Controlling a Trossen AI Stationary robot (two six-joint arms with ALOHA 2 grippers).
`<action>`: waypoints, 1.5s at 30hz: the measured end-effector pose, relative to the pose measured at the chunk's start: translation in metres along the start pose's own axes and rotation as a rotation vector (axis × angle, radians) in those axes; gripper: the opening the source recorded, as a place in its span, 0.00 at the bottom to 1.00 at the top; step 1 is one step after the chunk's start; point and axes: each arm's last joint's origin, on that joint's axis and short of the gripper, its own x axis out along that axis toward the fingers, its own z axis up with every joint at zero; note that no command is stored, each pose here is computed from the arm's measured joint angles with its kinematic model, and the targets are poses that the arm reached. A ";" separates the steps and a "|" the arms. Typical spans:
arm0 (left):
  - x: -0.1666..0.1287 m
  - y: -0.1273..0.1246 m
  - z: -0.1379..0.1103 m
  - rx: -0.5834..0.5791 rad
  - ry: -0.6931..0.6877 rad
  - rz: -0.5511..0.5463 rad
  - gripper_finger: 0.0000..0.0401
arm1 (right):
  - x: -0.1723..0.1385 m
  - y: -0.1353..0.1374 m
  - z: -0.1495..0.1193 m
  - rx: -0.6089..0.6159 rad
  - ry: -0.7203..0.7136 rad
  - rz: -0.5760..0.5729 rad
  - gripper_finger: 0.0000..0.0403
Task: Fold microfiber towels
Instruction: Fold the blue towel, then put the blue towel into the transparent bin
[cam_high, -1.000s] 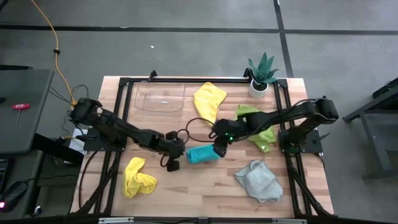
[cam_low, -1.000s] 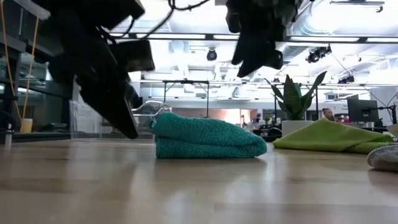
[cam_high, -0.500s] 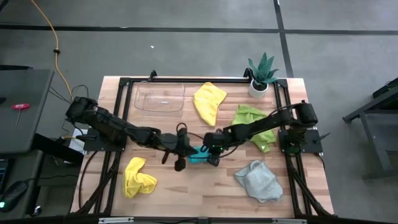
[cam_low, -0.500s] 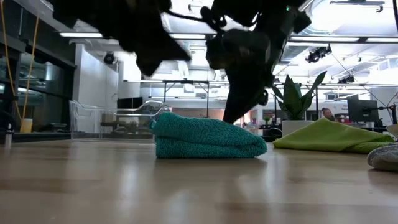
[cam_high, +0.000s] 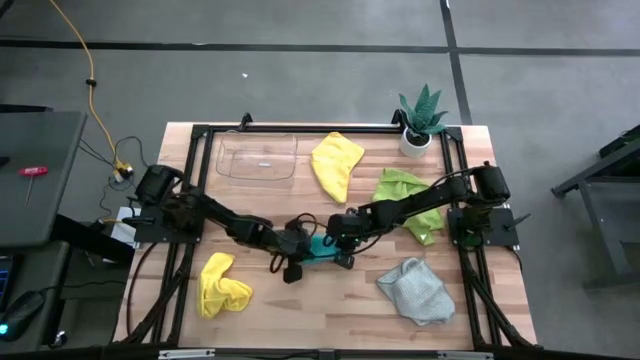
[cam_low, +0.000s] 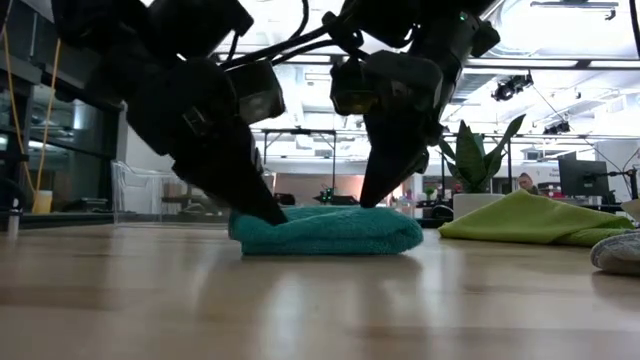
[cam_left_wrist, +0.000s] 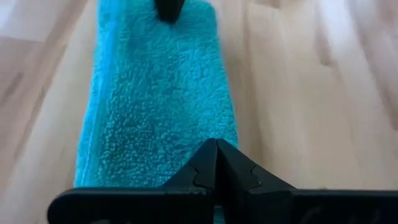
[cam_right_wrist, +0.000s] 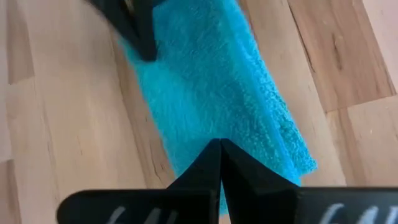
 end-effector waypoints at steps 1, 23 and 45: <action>-0.001 0.001 -0.001 0.022 0.016 0.015 0.00 | 0.000 0.001 0.000 -0.011 0.002 0.000 0.00; -0.094 0.010 0.009 0.134 0.080 0.023 0.00 | -0.099 -0.024 -0.039 0.052 0.172 -0.183 0.00; -0.189 0.038 -0.031 -0.333 -0.581 -0.220 0.00 | -0.038 -0.037 -0.099 0.924 -0.216 0.343 0.31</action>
